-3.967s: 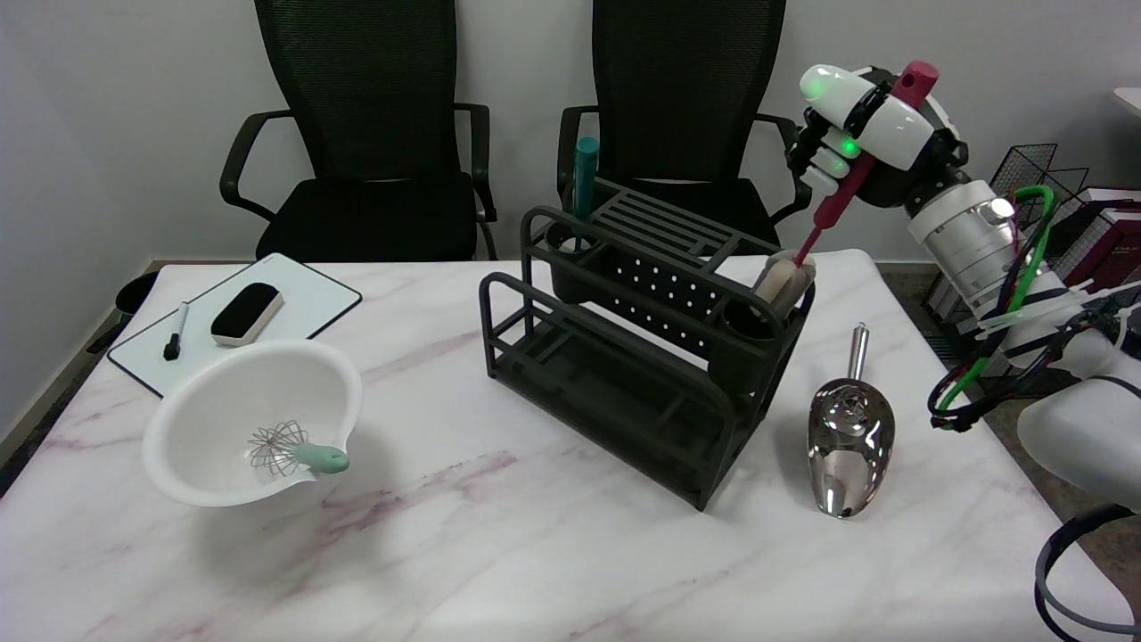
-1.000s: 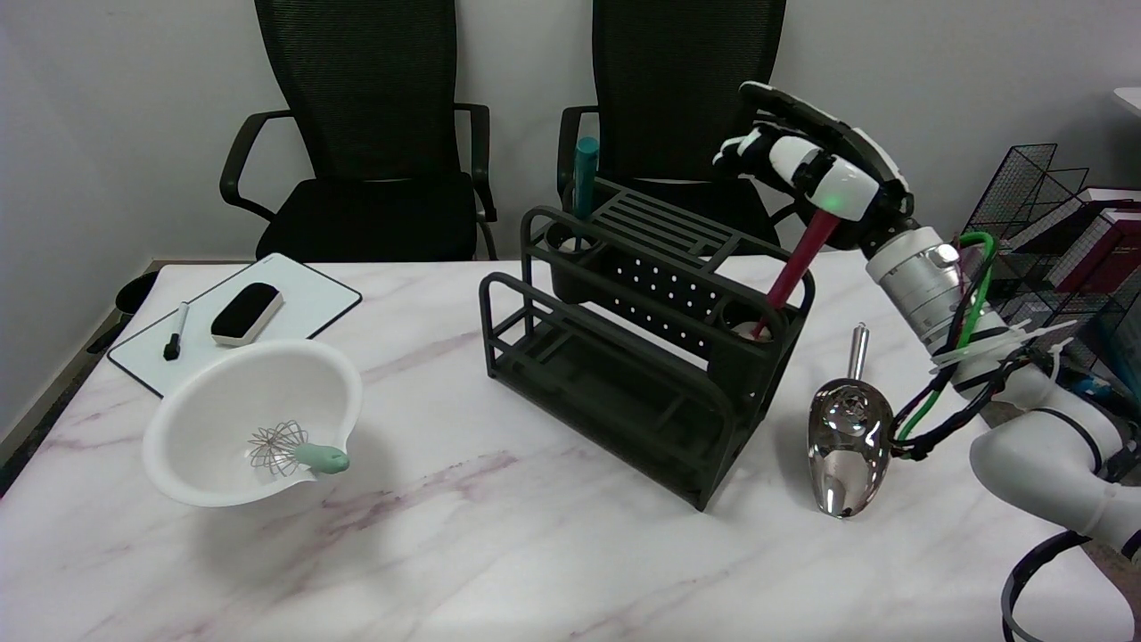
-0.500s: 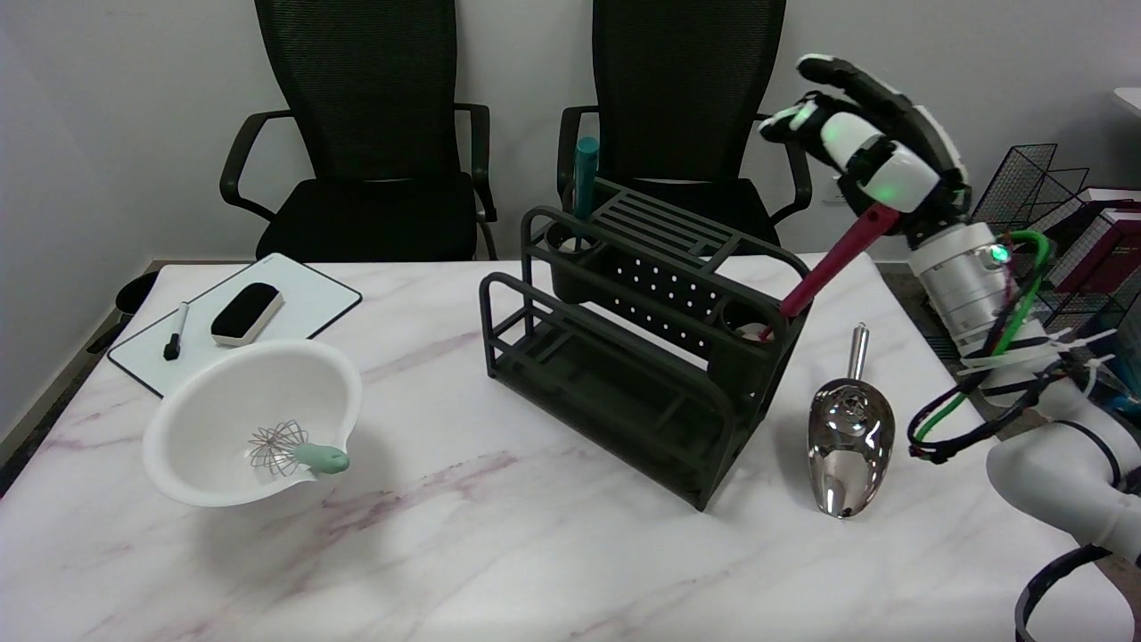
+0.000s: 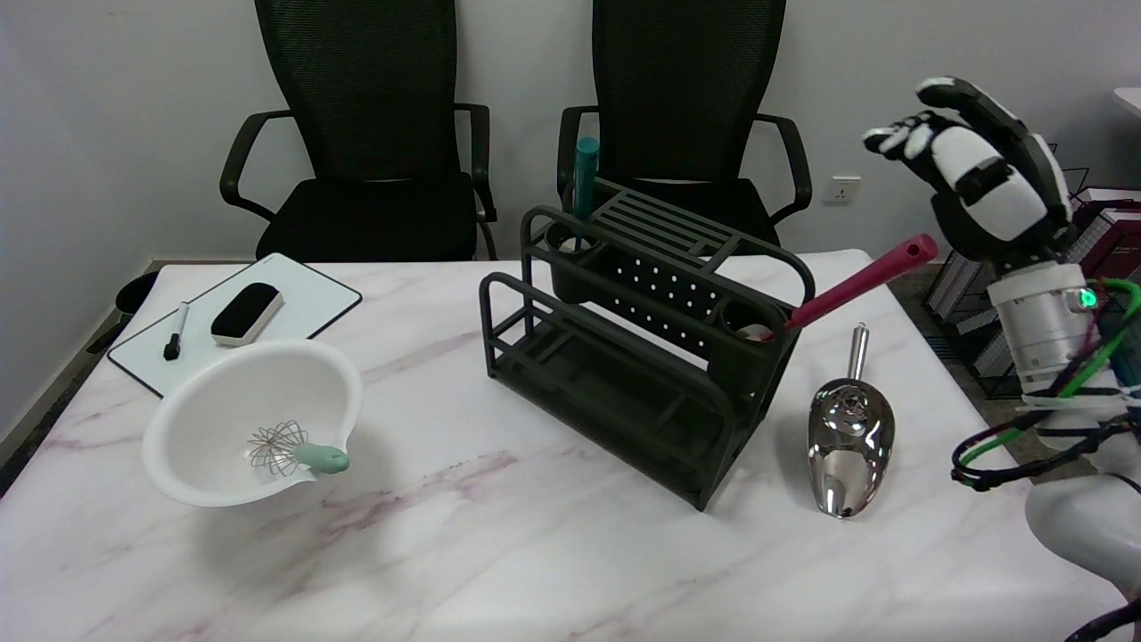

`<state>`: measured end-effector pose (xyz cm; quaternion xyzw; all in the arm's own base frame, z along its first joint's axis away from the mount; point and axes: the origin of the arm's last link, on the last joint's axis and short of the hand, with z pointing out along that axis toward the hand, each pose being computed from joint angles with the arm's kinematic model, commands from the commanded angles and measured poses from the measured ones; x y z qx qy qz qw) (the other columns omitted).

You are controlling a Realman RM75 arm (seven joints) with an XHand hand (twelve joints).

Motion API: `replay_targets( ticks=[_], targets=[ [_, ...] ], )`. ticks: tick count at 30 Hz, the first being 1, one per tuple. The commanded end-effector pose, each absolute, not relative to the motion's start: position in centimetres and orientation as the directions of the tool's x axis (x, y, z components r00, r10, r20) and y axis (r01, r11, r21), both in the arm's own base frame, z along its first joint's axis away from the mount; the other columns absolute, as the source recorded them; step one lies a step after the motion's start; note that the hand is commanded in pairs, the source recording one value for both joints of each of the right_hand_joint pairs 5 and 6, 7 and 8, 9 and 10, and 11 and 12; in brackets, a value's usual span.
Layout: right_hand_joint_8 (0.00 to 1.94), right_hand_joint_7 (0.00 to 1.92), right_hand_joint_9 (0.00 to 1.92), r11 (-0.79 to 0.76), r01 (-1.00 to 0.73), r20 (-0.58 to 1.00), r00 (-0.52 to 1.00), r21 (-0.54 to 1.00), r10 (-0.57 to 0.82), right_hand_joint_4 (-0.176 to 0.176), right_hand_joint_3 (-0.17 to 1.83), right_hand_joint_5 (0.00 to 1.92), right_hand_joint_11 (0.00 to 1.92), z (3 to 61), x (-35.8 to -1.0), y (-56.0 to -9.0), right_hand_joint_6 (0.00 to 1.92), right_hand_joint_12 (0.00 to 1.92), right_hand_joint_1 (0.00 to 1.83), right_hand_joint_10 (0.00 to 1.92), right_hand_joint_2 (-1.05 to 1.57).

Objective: Place the pink sponge bottle brush into the kitchen storage rack.

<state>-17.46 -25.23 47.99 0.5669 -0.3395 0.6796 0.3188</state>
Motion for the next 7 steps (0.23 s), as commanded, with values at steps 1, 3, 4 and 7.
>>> replay_targets(
  ticks=[1,3,4,7],
  targets=[
    [1.25,1.25,1.13,-0.506,-0.862,0.919,-0.172,0.034,0.355,0.000,1.16,0.83,0.79,55.0,-25.0,-18.6,0.83,0.79,1.03,1.13,0.77],
    [1.29,1.29,1.20,-0.483,-0.875,0.902,-0.190,0.024,0.388,0.000,1.15,0.87,0.79,55.2,-26.5,-18.3,0.87,0.79,1.00,1.20,0.79],
    [1.32,1.32,1.24,-0.473,-0.881,0.894,-0.194,0.023,0.405,0.000,1.13,0.89,0.79,55.3,-27.2,-18.3,0.89,0.79,0.99,1.24,0.81],
    [1.37,1.37,1.34,-0.456,-0.890,0.874,-0.209,0.015,0.438,0.000,1.08,0.91,0.84,55.2,-28.7,-18.2,0.91,0.84,0.99,1.34,0.87]
  ],
)
